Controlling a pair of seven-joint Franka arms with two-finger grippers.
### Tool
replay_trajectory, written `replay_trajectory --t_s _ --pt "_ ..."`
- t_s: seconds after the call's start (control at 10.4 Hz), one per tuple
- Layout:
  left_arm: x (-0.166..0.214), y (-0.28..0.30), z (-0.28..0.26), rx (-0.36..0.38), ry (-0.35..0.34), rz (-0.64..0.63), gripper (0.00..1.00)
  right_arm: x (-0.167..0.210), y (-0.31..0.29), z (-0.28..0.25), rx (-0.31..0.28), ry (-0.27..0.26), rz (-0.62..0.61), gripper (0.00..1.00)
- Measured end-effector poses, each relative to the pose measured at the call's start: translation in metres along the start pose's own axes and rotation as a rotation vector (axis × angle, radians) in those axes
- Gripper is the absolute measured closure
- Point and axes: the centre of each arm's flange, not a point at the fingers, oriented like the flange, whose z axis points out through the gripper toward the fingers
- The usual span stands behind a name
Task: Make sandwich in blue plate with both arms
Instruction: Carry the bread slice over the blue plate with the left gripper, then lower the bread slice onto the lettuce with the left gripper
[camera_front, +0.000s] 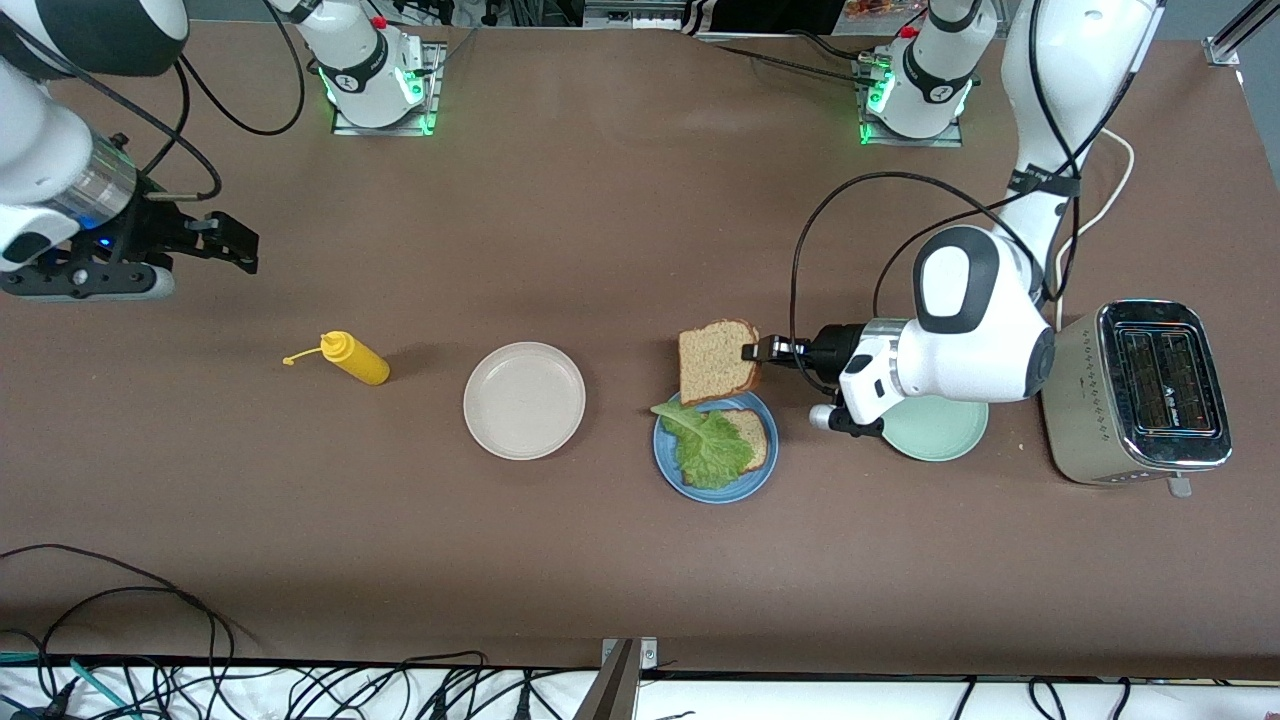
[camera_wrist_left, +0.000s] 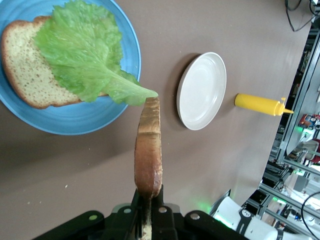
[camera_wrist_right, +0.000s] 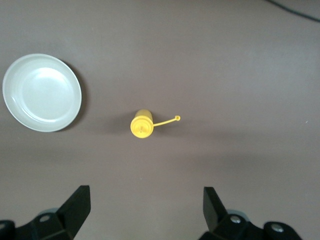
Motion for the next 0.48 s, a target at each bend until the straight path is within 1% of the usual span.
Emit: replay_trajectory --t_s 0.19,0.38,0.48 --pt "0.011 -0.017 0.012 0.004 0.031 -0.028 0.92 -0.002 0.003 -0.030 0.002 0.058 0.006 0.00" --pt "0.018 -0.024 0.024 0.017 0.064 -0.036 0.92 -0.004 0.016 -0.037 0.004 0.052 0.031 0.00" --pt "0.022 -0.022 0.028 0.012 0.079 -0.036 0.92 -0.005 0.024 -0.038 0.009 0.046 0.045 0.00"
